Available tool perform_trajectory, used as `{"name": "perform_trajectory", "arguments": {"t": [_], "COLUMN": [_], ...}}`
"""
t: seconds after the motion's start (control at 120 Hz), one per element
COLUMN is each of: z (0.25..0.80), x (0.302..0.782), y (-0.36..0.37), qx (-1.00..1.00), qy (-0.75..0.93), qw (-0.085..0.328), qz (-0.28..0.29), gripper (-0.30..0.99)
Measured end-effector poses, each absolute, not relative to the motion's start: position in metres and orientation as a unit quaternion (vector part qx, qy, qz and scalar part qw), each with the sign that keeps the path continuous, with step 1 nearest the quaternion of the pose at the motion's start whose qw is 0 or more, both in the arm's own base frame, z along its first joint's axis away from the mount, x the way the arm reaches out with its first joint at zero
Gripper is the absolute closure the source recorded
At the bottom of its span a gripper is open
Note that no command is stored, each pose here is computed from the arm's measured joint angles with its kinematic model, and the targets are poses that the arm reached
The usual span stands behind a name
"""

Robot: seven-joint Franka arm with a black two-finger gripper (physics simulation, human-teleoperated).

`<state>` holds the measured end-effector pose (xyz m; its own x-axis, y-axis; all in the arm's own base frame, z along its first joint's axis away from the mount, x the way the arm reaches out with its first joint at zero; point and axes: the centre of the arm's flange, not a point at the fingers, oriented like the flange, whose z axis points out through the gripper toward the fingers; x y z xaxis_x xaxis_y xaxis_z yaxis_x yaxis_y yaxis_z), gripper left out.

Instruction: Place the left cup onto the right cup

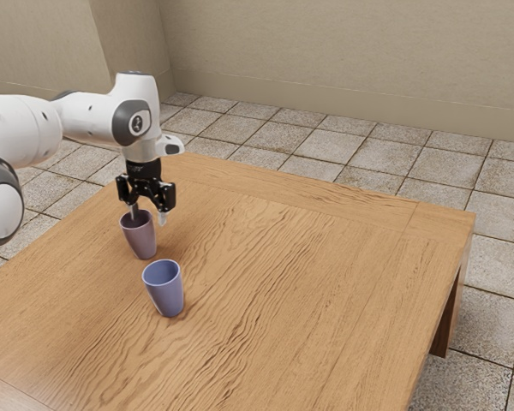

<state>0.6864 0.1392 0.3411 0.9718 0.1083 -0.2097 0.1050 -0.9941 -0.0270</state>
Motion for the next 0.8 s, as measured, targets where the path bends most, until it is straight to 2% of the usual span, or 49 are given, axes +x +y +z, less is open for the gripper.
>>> {"name": "perform_trajectory", "arguments": {"t": [0.45,0.8], "z": [0.329,0.320], "x": [0.686,0.686], "y": [0.148,0.154], "qx": [-0.992,-0.991], "qy": [-0.057,-0.061], "qw": [0.002,-0.002], "qz": [0.111,0.115], "gripper": [0.22,0.30]}}
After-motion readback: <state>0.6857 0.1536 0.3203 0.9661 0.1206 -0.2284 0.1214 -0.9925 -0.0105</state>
